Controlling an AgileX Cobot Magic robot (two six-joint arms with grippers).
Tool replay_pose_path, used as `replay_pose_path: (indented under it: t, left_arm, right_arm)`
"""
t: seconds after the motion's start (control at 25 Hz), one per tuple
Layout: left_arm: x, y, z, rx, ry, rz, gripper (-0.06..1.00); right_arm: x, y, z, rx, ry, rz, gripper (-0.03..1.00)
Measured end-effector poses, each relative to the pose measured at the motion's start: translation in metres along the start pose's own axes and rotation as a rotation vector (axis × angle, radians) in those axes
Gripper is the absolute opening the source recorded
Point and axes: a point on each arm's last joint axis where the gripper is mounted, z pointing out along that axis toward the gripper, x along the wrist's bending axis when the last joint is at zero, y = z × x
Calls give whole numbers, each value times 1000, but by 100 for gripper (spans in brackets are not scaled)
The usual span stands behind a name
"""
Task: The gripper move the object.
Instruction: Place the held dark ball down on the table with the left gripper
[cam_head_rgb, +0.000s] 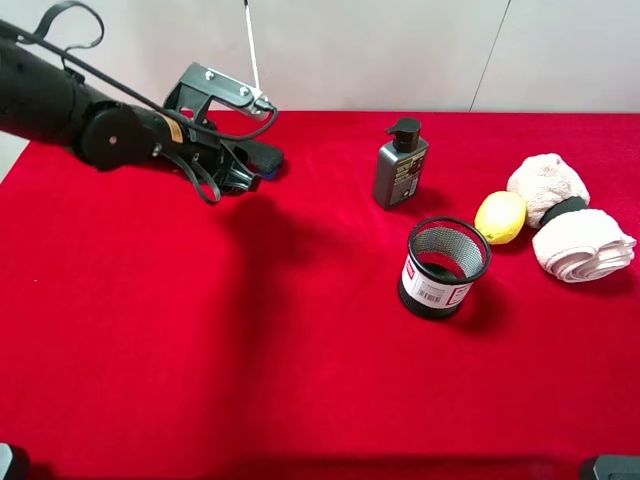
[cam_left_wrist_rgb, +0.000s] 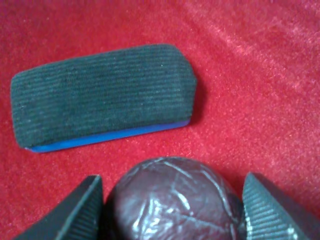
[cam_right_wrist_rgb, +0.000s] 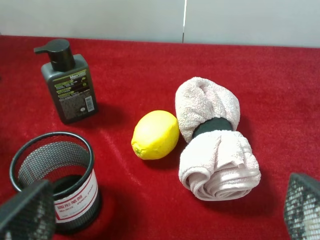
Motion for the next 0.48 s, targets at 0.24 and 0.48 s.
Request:
replay_pose_path:
  t: [0.24, 0.48]
  left_arm:
    - [2, -12, -4, -38, 0, -11, 57]
    - [1, -26, -7, -23, -2, -18, 57]
  right_arm:
    - [0, 0, 0, 0, 0, 0, 69]
    - [0, 0, 0, 0, 0, 0, 69]
